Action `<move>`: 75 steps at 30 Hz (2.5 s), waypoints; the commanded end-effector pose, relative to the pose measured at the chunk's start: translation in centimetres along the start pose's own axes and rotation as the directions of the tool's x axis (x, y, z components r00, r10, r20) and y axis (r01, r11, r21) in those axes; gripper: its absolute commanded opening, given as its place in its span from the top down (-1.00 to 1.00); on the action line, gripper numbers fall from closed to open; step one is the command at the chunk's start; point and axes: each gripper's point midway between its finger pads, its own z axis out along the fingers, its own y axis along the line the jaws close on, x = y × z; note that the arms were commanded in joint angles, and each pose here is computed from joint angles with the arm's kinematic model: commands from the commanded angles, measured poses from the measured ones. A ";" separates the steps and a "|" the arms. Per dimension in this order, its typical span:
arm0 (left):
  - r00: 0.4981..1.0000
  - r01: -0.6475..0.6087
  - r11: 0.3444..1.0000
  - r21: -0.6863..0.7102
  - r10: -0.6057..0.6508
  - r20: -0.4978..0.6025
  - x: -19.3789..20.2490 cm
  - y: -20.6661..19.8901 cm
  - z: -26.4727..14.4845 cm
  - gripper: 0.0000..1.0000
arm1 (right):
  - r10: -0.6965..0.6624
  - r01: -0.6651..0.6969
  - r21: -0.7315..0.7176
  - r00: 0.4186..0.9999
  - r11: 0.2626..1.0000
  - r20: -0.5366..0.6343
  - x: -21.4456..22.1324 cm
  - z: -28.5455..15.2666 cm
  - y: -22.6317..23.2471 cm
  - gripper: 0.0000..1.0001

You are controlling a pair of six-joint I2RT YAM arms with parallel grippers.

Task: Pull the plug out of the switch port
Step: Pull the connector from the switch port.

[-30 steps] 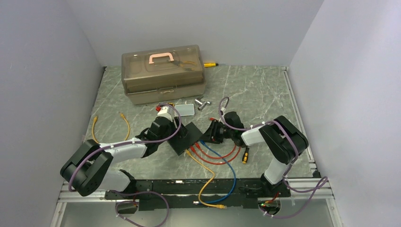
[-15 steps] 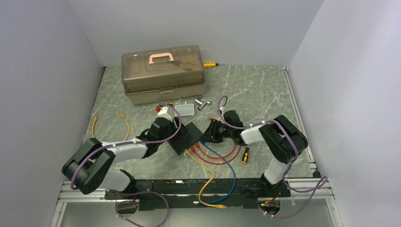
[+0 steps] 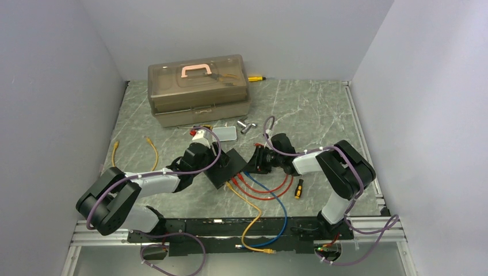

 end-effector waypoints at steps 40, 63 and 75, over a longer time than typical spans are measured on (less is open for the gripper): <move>0.992 -0.036 0.998 -0.044 0.031 -0.123 4.6 1.1 0.0 -0.27 | 0.093 -0.091 0.024 0.994 0.996 -0.057 0.9 1.9 -2.2 1.00; 0.884 -0.463 0.863 -0.205 0.432 -0.176 1.8 -1.0 -1.8 -0.90 | 0.043 -0.042 0.007 0.997 0.999 -0.063 1.0 1.6 -2.0 1.00; 0.769 -0.637 0.724 -0.264 0.573 -0.284 2.9 -1.6 -0.5 -0.99 | 0.034 -0.034 0.004 0.997 0.999 -0.063 1.0 1.6 -1.9 1.00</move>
